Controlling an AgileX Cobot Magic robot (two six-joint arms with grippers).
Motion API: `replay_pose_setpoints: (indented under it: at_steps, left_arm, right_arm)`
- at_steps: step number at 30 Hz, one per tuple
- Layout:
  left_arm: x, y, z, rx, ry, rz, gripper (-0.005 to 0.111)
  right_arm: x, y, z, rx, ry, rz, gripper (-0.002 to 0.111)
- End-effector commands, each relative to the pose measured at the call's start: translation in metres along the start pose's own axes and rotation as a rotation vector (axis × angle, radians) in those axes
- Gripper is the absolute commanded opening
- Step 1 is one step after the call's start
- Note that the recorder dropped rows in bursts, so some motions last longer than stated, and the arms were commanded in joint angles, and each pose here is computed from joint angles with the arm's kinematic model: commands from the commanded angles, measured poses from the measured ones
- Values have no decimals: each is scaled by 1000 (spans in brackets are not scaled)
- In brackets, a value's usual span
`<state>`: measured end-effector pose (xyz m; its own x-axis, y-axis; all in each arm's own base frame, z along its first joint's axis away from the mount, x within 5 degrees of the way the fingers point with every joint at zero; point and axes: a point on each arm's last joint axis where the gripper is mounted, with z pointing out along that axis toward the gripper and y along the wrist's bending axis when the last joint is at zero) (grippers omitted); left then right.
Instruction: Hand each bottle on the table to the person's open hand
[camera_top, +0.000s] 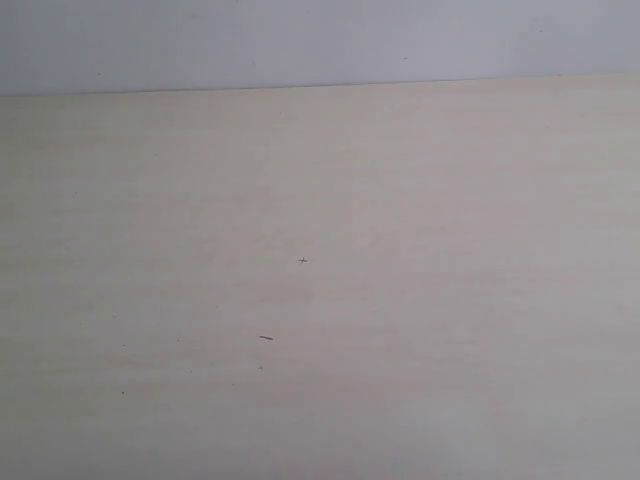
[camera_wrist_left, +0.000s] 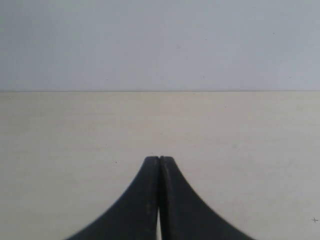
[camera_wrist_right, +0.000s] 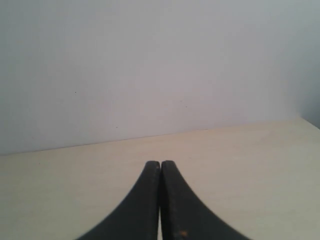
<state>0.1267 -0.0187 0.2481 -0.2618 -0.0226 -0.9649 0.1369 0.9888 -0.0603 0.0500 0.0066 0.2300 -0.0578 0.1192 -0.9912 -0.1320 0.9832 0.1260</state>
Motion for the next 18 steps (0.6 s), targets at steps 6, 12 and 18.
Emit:
replay_pose_setpoints:
  at_steps: [6, 12, 18]
  left_arm:
    - [0, 0, -1, 2, -7, 0, 0]
    - [0, 0, -1, 2, -7, 0, 0]
    - [0, 0, -1, 2, -7, 0, 0]
  right_arm:
    - [19, -2, 4, 9, 51, 6, 0]
    - [30, -4, 7, 7, 26, -29, 0]
    - [41, -6, 6, 25, 145, -81, 0]
